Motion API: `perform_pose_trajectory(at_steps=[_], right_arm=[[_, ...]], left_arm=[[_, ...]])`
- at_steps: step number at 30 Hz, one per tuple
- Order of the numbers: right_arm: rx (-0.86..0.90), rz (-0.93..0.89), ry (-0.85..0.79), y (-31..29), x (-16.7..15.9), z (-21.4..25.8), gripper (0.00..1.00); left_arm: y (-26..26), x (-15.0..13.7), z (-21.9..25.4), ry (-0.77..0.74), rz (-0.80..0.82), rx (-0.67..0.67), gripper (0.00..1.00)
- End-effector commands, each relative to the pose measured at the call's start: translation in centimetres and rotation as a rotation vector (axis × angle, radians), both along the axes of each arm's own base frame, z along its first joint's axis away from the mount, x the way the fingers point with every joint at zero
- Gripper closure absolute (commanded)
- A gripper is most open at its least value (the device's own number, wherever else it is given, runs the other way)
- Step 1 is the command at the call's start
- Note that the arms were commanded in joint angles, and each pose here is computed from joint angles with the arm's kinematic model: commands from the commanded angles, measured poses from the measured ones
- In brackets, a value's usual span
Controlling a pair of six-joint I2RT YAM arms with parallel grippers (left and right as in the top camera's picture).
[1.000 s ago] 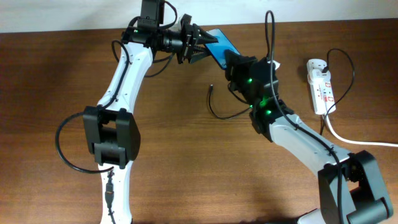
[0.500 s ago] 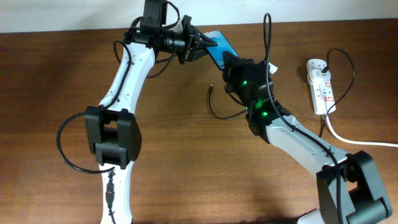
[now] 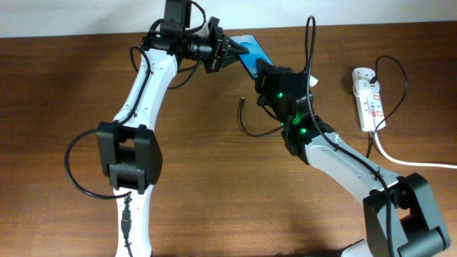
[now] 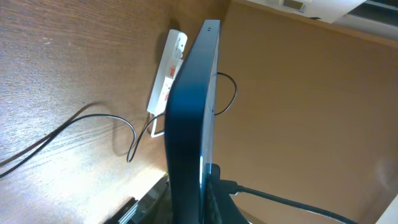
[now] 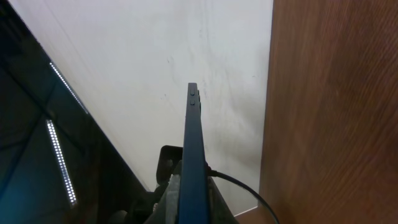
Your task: Plug charger to phone and switch on socket
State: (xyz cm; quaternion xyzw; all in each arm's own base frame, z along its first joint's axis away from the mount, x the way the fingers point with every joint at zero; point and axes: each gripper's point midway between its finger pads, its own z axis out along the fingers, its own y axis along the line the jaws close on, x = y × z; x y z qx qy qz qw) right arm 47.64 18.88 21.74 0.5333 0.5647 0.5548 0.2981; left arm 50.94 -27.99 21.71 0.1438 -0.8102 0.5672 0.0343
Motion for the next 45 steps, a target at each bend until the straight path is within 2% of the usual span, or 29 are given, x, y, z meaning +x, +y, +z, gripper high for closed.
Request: perform_pose_trajectory(at_steps=[1, 5, 7, 8, 11, 12, 15, 16, 18, 19, 25, 28, 30, 32, 34, 36, 40, 45], right_arm=[[-0.009, 0.024, -0.067, 0.8, -0.1, 2.7, 0.96], [-0.014, 0.023, -0.057, 0.8, -0.1, 2.4, 0.96], [-0.014, 0.024, -0.057, 0.8, -0.1, 2.4, 0.93], [-0.014, 0.025, -0.057, 0.8, -0.1, 2.4, 0.86], [-0.014, 0.025, -0.057, 0.8, -0.1, 2.4, 0.77], [-0.014, 0.025, -0.057, 0.8, -0.1, 2.4, 0.68], [-0.013, 0.026, -0.057, 0.9, -0.1, 2.4, 0.65], [-0.013, 0.031, -0.057, 0.9, -0.2, 2.4, 0.60], [-0.016, 0.040, -0.058, 1.1, -0.2, 2.4, 0.43], [-0.034, 0.044, -0.062, 1.1, -0.2, 2.3, 0.37], [-0.315, 0.124, -0.142, 0.7, -0.2, 1.8, 0.02], [-0.483, 0.249, -0.217, 1.2, -0.4, 1.6, 0.02], [-0.595, 0.446, -0.337, 2.8, -1.7, 1.7, 0.02], [-0.656, 0.561, -0.376, 3.4, -2.6, 0.9, 0.02], [-0.680, 0.586, -0.308, 2.7, -2.9, -0.9, 0.02], [-0.711, 0.581, -0.157, 0.9, -3.2, -4.0, 0.02], [-0.930, 0.699, -0.212, 1.1, -4.3, -5.8, 0.01], [-0.999, 0.756, -0.060, -0.1, -5.2, -7.1, 0.13]], left_arm=[[-0.2, -0.1, 0.4, 0.011, 0.010, 0.003, 1.00], [-0.2, 0.0, 0.3, -0.007, 0.009, 0.009, 1.00], [-0.2, 0.1, 0.2, -0.041, 0.000, 0.018, 1.00], [0.0, 0.4, 0.0, -0.077, 0.002, 0.039, 1.00], [0.1, 0.7, -0.2, -0.098, 0.011, 0.058, 1.00], [0.2, 0.8, -0.3, -0.103, 0.016, 0.062, 1.00], [0.1, 1.2, 0.1, -0.129, 0.022, 0.056, 1.00], [0.0, 1.4, 0.3, -0.144, 0.022, 0.051, 1.00], [0.2, 1.9, 0.7, -0.178, 0.029, 0.045, 1.00], [0.4, 2.2, 0.8, -0.191, 0.035, 0.042, 1.00], [4.8, 4.3, 0.8, -0.287, 0.081, 0.075, 1.00], [7.1, 5.0, 0.6, -0.325, 0.097, 0.094, 1.00], [8.9, 5.3, 0.6, -0.374, 0.090, 0.102, 1.00], [10.2, 5.2, 0.4, -0.389, 0.079, 0.108, 1.00], [11.1, 4.8, 0.6, -0.419, 0.051, 0.087, 1.00], [12.1, 3.9, 1.6, -0.475, -0.002, 0.022, 1.00], [13.9, 3.1, 2.8, -0.495, -0.026, -0.064, 1.00], [16.3, 3.5, 3.0, -0.494, 0.009, -0.074, 1.00]])
